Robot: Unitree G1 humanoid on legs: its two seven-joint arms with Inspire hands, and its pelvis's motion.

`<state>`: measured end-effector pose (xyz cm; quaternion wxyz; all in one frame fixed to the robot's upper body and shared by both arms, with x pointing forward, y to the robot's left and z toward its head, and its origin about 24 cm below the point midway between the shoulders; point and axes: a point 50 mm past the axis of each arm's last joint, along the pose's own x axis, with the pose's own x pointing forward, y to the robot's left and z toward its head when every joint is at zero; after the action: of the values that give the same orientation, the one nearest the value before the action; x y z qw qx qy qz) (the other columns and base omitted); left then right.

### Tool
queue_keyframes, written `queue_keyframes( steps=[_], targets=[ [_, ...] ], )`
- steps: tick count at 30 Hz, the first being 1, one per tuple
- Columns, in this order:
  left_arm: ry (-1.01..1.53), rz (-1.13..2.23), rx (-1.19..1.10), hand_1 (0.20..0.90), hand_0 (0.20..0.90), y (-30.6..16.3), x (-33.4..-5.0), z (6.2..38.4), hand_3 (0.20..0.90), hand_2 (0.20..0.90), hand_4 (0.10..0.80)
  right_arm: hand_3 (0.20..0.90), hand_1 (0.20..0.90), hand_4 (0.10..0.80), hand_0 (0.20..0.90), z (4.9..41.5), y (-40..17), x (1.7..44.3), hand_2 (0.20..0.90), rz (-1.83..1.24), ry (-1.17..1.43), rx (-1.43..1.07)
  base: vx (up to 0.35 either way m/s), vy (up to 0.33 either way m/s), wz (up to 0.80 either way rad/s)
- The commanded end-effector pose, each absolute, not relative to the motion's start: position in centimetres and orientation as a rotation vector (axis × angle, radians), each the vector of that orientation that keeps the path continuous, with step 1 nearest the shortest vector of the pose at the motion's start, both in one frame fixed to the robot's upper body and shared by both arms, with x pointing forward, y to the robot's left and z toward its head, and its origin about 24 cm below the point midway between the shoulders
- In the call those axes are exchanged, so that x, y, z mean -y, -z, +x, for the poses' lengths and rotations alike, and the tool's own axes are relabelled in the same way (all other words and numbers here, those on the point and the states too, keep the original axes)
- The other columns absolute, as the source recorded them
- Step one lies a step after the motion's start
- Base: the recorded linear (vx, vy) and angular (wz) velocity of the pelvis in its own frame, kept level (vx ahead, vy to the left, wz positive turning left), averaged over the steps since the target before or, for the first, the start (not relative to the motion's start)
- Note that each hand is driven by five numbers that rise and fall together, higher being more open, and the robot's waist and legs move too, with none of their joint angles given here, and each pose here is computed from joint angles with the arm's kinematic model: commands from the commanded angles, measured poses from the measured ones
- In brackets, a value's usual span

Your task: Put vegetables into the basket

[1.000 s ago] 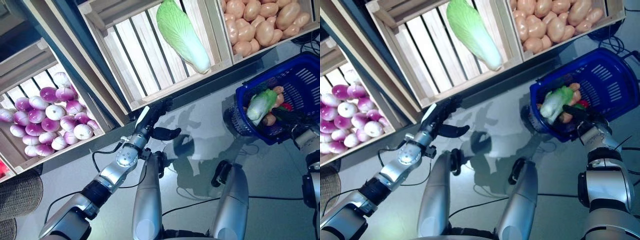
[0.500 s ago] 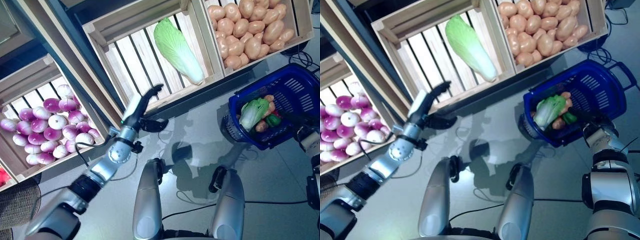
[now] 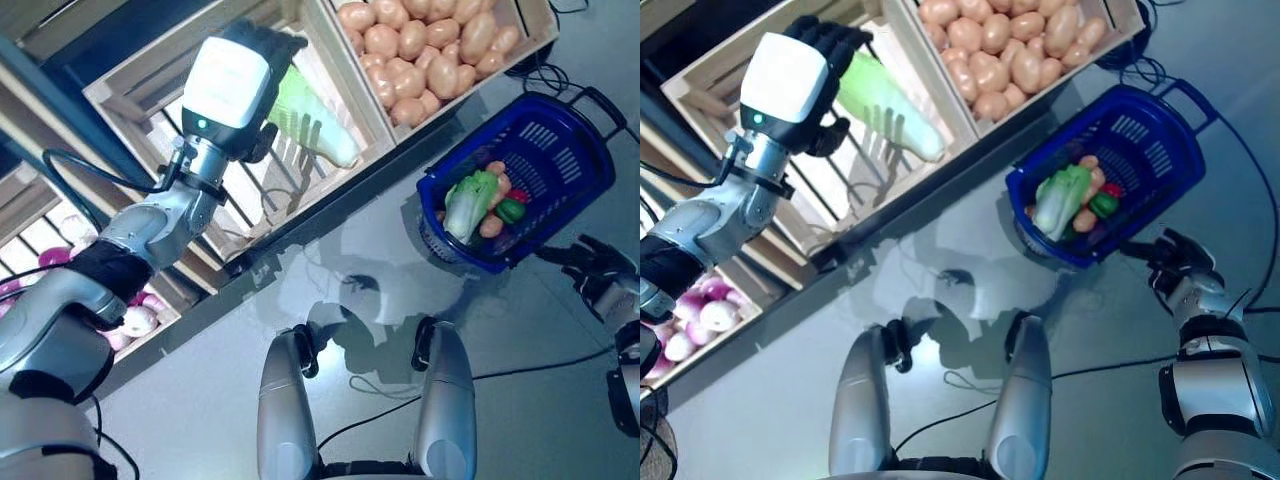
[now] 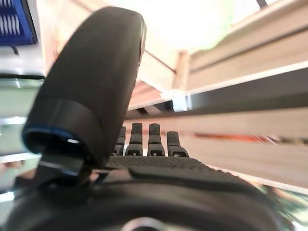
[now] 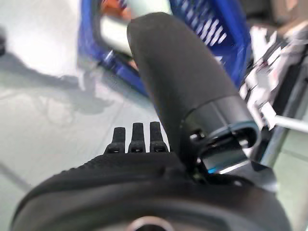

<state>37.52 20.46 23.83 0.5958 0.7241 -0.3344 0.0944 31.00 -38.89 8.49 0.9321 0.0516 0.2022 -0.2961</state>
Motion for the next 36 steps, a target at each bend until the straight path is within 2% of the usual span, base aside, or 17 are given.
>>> queue_keyframes(
  steps=[1,5,14,21,29,36],
  targets=[
    [-0.419,1.694,0.870,0.900,0.900,-30.1,-20.9,37.7,0.900,0.900,0.800,0.900,0.900,0.800,0.900,30.9,-10.5,40.1,0.900,0.034,0.599,-0.325,-0.043,0.036,-0.16],
    [-0.398,1.748,0.796,0.900,0.900,-30.3,-20.7,38.5,0.900,0.900,0.800,0.900,0.900,0.800,0.900,31.6,-11.1,39.6,0.900,0.024,0.568,-0.298,-0.049,0.028,-0.15],
    [-0.466,1.703,0.606,0.900,0.900,-29.4,-23.2,39.7,0.900,0.900,0.800,0.900,0.900,0.800,0.900,32.2,-11.5,39.1,0.900,0.021,0.543,-0.274,-0.039,0.028,-0.07],
    [-0.445,1.766,0.663,0.900,0.900,-29.4,-22.9,39.8,0.900,0.900,0.800,0.900,0.900,0.800,0.900,32.0,-11.9,39.5,0.900,0.079,0.556,-0.242,-0.034,0.022,0.00],
    [-0.453,1.995,0.739,0.900,0.900,-30.6,-21.8,40.0,0.900,0.900,0.800,0.900,0.900,0.800,0.900,32.7,-14.0,39.6,0.900,-0.004,0.517,-0.212,-0.059,0.062,0.01],
    [-0.591,1.991,0.941,0.900,0.900,-33.0,-21.5,39.2,0.900,0.900,0.800,0.900,0.900,0.800,0.900,32.8,-14.9,39.8,0.900,-0.051,0.502,-0.206,-0.051,0.039,-0.03]
  ],
)
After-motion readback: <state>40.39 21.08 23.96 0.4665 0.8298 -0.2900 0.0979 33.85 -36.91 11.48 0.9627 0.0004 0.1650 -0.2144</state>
